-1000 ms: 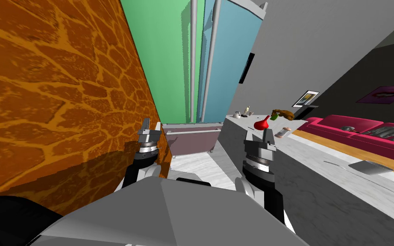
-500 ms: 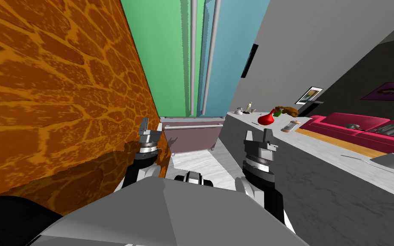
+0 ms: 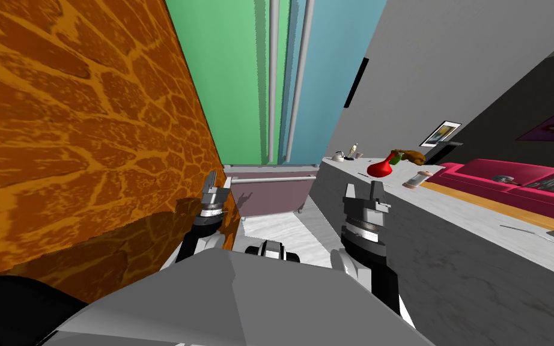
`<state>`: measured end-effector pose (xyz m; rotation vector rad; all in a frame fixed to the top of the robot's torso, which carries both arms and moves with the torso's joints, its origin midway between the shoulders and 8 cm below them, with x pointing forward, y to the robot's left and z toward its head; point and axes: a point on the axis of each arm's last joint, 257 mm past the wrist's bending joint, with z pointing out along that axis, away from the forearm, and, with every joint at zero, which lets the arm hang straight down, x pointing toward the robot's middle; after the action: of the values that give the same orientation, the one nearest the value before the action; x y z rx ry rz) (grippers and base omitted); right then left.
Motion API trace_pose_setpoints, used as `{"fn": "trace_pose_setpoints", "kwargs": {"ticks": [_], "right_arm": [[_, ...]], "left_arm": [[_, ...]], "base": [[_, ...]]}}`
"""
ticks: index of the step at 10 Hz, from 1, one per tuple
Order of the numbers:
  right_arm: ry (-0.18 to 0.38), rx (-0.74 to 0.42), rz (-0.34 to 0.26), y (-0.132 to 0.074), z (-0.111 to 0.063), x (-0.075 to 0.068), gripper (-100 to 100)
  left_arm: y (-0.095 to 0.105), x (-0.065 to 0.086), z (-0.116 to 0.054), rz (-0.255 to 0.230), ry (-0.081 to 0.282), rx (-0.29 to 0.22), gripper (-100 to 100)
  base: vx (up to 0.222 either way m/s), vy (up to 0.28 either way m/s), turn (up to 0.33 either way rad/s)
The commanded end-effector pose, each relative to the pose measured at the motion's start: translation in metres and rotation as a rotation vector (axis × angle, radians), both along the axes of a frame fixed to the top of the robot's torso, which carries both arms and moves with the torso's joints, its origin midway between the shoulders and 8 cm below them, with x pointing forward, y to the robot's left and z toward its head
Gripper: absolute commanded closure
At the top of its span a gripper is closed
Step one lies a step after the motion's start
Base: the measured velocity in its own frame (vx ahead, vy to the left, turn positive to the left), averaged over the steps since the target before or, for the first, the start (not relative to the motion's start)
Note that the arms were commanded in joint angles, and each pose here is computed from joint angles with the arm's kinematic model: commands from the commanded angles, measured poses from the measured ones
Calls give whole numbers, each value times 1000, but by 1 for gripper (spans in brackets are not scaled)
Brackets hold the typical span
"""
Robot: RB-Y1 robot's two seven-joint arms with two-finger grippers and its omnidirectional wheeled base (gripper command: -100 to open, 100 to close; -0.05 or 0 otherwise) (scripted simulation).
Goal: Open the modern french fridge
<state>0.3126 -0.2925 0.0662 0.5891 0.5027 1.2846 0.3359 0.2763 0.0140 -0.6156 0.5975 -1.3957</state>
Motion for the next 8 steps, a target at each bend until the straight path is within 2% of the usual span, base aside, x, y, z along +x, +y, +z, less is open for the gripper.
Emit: {"fn": "trace_pose_setpoints", "kwargs": {"ticks": [1,8], "right_arm": [[0,0,0,0,0,0,0],[0,0,0,0,0,0,0]], "left_arm": [[4,7,-22,-6,22,19,-100],[17,17,-70,-4,69,38,-100]], "base": [[80,17,13],[78,20,12]]}}
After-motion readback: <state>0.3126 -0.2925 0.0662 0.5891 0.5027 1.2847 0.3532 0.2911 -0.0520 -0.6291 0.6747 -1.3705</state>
